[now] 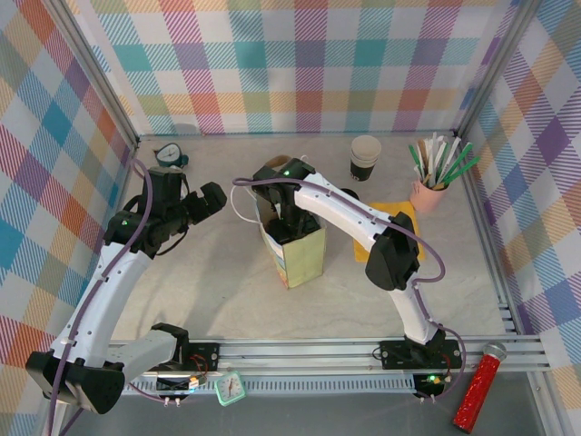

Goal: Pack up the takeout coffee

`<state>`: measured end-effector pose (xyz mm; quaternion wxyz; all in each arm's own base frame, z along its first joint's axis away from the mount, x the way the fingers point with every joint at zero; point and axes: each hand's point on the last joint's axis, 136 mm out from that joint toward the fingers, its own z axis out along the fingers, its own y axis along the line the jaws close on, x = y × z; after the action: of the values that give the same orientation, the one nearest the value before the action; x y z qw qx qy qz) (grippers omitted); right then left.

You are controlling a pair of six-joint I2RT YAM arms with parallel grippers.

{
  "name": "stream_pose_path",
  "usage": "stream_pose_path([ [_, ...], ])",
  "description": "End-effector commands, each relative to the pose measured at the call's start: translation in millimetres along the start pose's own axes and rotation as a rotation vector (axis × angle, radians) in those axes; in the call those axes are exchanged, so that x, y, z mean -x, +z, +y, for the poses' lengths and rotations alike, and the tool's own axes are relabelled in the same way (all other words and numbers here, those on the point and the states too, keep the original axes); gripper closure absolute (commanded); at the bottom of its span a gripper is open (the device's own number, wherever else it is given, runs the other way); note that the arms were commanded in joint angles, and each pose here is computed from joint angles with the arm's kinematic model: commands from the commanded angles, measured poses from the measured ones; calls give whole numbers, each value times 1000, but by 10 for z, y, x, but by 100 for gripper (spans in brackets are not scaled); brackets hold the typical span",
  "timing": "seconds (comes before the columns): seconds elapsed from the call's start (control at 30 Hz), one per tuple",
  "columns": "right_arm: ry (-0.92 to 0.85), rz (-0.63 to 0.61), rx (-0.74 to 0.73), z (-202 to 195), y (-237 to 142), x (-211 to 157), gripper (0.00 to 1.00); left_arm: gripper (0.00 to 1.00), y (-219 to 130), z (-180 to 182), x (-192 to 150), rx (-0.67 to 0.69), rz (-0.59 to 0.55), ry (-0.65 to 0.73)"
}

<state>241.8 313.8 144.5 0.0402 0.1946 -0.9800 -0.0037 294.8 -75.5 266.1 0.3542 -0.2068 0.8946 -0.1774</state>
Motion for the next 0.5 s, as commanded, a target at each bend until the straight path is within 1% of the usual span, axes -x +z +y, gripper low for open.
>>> stream_pose_path([
  [0.0, 11, 89, -90, -175, 268, -82, 27, 0, -55, -58, 85, -27, -28, -13],
  [0.47, 10, 105, -99, -198, 383, -105, 26, 0, -52, -73, 79, -36, -24, -13],
])
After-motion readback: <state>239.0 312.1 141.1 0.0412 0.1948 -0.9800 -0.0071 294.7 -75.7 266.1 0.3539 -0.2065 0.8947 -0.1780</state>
